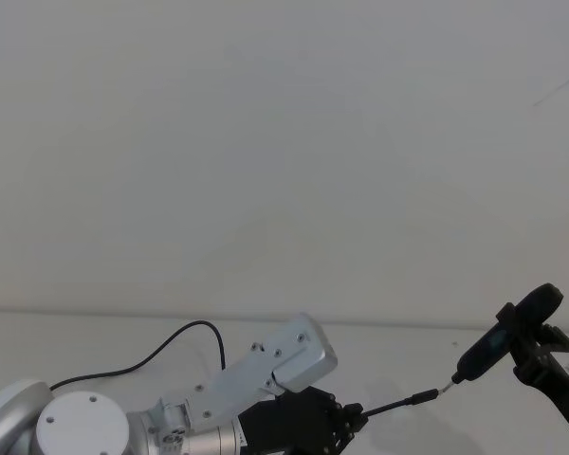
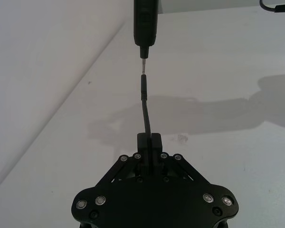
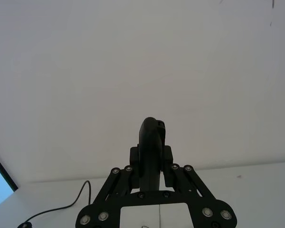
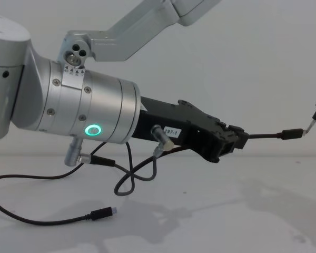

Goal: Pick up the data cable with the one hand.

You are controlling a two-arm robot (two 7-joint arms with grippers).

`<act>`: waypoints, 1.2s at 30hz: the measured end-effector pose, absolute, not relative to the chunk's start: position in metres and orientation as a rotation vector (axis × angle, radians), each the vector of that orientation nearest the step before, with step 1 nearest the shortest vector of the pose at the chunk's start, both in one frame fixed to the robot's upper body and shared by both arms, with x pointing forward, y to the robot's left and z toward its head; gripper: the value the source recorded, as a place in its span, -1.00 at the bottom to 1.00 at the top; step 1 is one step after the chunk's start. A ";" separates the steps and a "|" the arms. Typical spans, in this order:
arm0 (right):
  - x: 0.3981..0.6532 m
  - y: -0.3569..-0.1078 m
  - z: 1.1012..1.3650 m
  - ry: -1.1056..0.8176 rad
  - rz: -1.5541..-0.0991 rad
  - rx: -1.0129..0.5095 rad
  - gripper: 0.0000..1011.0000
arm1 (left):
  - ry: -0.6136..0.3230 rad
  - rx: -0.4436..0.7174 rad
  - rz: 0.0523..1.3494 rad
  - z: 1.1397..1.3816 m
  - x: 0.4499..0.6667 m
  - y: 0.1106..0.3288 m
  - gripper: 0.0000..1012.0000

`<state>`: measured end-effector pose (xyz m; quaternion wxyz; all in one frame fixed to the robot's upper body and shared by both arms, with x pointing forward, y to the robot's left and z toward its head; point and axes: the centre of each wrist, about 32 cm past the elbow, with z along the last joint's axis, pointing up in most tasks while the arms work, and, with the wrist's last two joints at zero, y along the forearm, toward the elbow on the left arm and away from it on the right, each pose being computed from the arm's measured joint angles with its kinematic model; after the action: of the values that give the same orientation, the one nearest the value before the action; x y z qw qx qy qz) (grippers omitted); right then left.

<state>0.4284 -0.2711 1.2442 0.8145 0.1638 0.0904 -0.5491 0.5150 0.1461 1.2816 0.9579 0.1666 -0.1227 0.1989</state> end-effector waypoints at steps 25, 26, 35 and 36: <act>0.430 -0.271 1.245 0.195 -1.168 0.357 -0.47 | -0.249 0.338 0.404 1.282 0.515 0.146 -0.92; 0.430 -0.271 1.245 0.195 -1.168 0.357 -0.47 | -0.249 0.338 0.404 1.282 0.515 0.146 -0.92; 0.430 -0.271 1.245 0.194 -1.167 0.358 -0.47 | -0.249 0.338 0.404 1.282 0.515 0.146 -0.92; 0.430 -0.271 1.245 0.194 -1.167 0.358 -0.47 | -0.249 0.338 0.403 1.282 0.515 0.146 -0.92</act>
<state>0.4300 -0.2714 1.2448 0.8150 0.1678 0.0909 -0.5471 0.5150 0.1461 1.2816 0.9579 0.1666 -0.1227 0.1989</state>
